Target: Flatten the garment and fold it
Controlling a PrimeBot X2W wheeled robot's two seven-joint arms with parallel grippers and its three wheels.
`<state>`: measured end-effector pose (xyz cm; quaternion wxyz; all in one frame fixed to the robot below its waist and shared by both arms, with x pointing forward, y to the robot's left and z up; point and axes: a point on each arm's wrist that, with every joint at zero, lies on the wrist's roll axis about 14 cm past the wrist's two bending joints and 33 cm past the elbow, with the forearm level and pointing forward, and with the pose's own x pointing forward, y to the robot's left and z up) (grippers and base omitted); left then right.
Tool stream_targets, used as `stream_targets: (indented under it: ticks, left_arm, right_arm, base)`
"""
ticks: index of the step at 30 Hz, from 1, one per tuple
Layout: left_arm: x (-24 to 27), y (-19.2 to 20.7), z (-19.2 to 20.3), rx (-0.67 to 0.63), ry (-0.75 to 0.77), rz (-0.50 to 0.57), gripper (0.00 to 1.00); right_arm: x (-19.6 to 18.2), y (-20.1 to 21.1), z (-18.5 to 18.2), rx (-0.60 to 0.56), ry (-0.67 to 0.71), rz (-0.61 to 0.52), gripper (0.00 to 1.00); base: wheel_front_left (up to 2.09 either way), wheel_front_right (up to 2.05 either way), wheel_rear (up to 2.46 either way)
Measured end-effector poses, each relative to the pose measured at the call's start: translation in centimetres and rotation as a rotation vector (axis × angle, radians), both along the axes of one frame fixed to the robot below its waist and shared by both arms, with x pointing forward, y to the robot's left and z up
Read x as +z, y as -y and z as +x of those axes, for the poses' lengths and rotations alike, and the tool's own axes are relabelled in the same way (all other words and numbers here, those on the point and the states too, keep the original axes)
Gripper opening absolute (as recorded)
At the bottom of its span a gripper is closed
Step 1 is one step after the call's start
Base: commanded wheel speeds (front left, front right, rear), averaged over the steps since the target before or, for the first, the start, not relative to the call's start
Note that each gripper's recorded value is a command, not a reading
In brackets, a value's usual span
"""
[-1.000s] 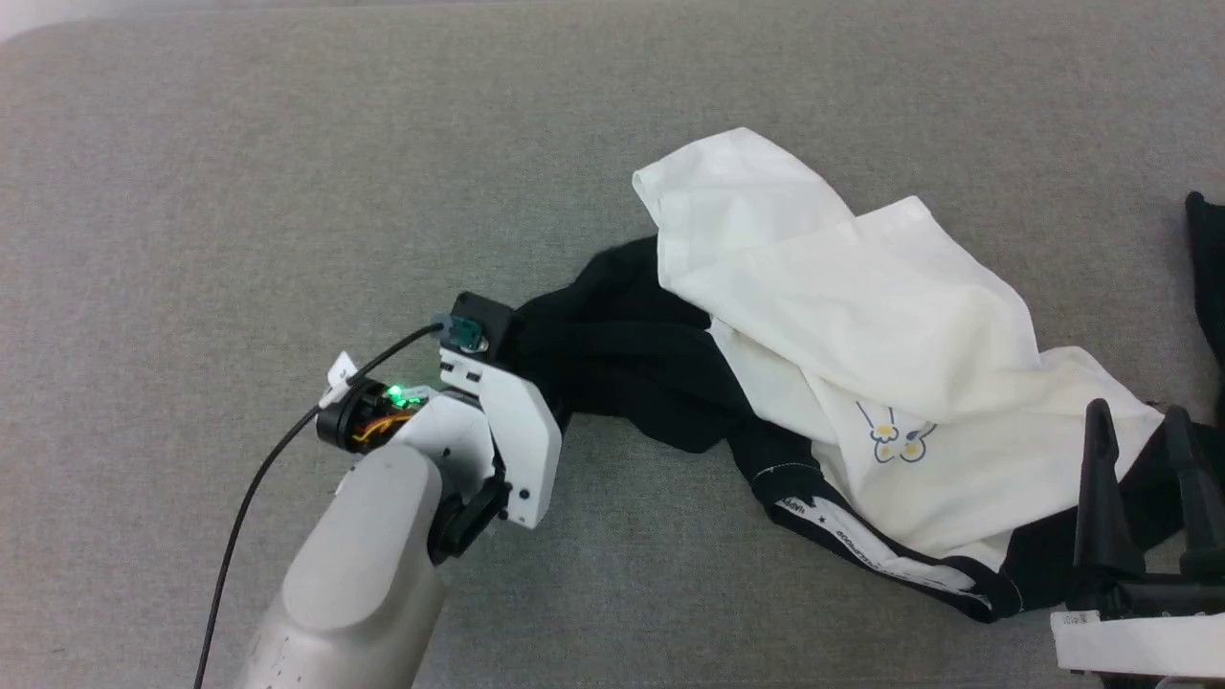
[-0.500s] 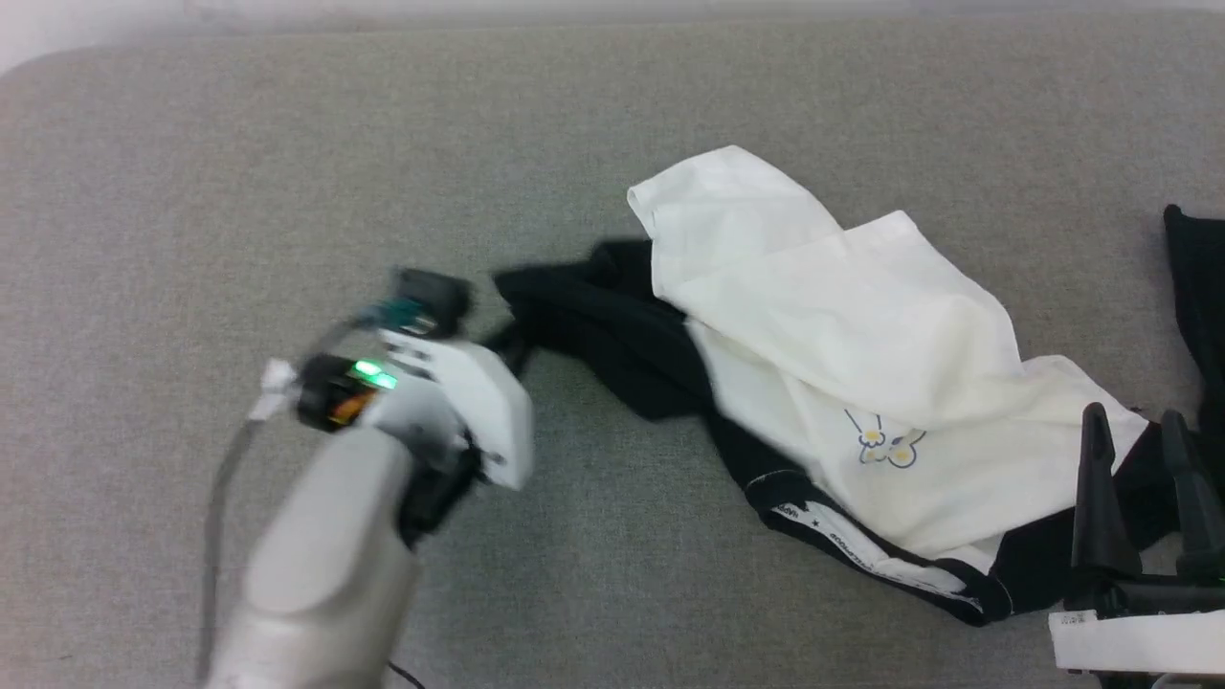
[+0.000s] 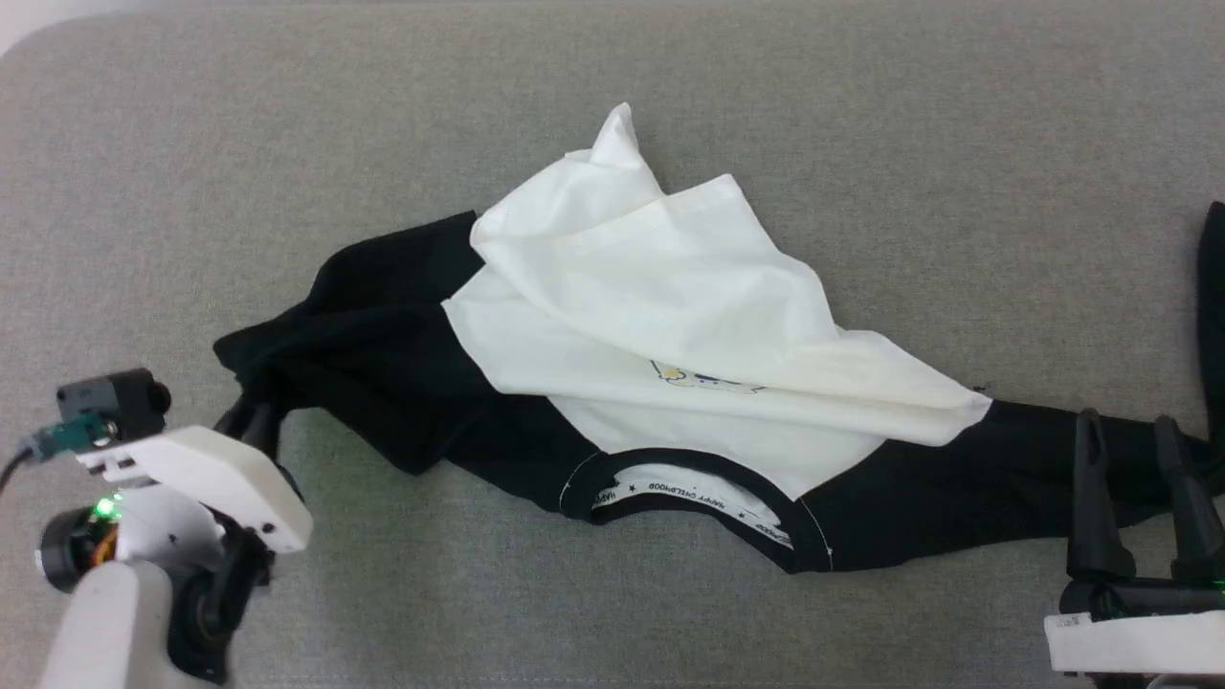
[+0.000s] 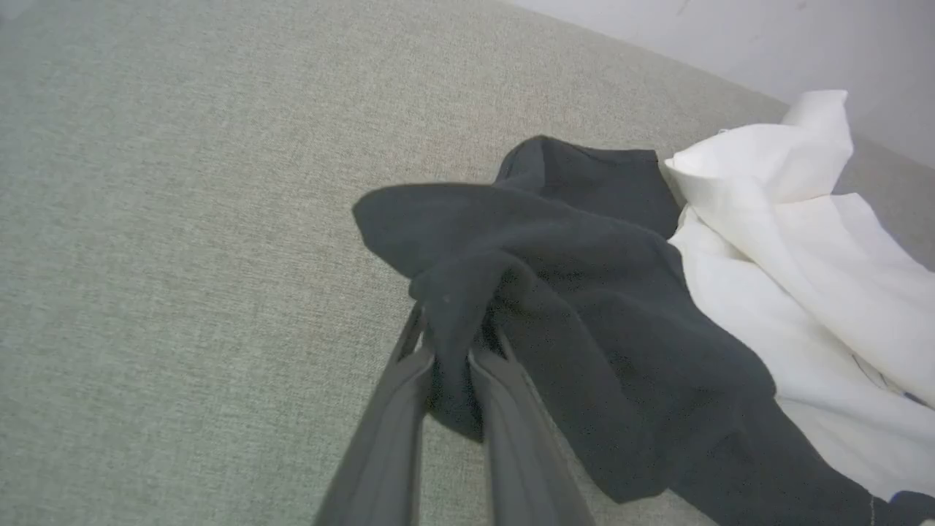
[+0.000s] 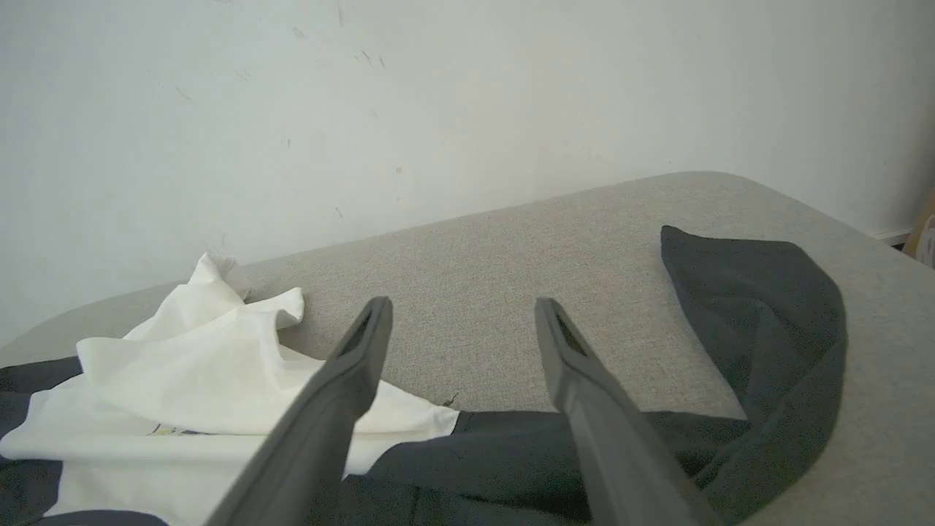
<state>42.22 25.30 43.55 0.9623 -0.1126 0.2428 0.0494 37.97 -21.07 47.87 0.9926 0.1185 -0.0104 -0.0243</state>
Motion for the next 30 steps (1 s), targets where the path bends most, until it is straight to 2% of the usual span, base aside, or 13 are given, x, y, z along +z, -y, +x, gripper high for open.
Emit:
stream_targets:
  ticks: [1, 6, 13, 15, 17, 20, 25, 30]
  left_arm:
    - [-0.1, 0.3, -0.2, 0.007, 0.011, -0.017, 1.0]
    - [2.8, 2.0, 0.5, 0.054, 0.215, -0.101, 1.0]
    - [9.8, 4.6, -1.2, 0.039, 0.63, -0.076, 1.0]
    - [10.5, 5.6, -2.3, 0.016, 0.685, -0.061, 1.0]
    - [9.9, 6.1, -3.2, -0.018, 0.67, 0.01, 1.0]
    - [8.7, 6.8, -4.5, -0.041, 0.629, 0.059, 1.0]
    - [7.3, 7.5, -6.4, -0.056, 0.579, 0.076, 1.0]
    - [8.0, 7.2, -7.0, -0.055, 0.597, 0.105, 1.0]
  right_arm:
    - [-0.1, -0.2, 0.2, 0.005, -0.002, 0.002, 1.0]
    - [-0.4, -0.4, 0.6, 0.014, -0.009, -0.003, 1.0]
    - [-0.4, -0.5, 0.4, 0.015, -0.009, -0.003, 1.0]
    - [-0.2, -0.6, 0.4, 0.019, -0.004, 0.0, 1.0]
    - [0.0, -0.8, 0.3, 0.024, 0.002, 0.001, 1.0]
    - [0.3, -1.0, 0.1, 0.031, 0.012, 0.005, 1.0]
    - [1.0, -1.7, -0.4, 0.055, 0.028, -0.017, 1.0]
    - [1.9, -5.0, 0.6, 0.158, 0.042, -0.055, 1.0]
  base:
    - [0.0, 0.0, 0.0]
    - [0.0, 0.0, 0.0]
    - [0.0, 0.0, 0.0]
    - [0.0, 0.0, 0.0]
    - [0.0, 0.0, 0.0]
    - [0.0, 0.0, 0.0]
    - [0.0, 0.0, 0.0]
    - [0.0, 0.0, 0.0]
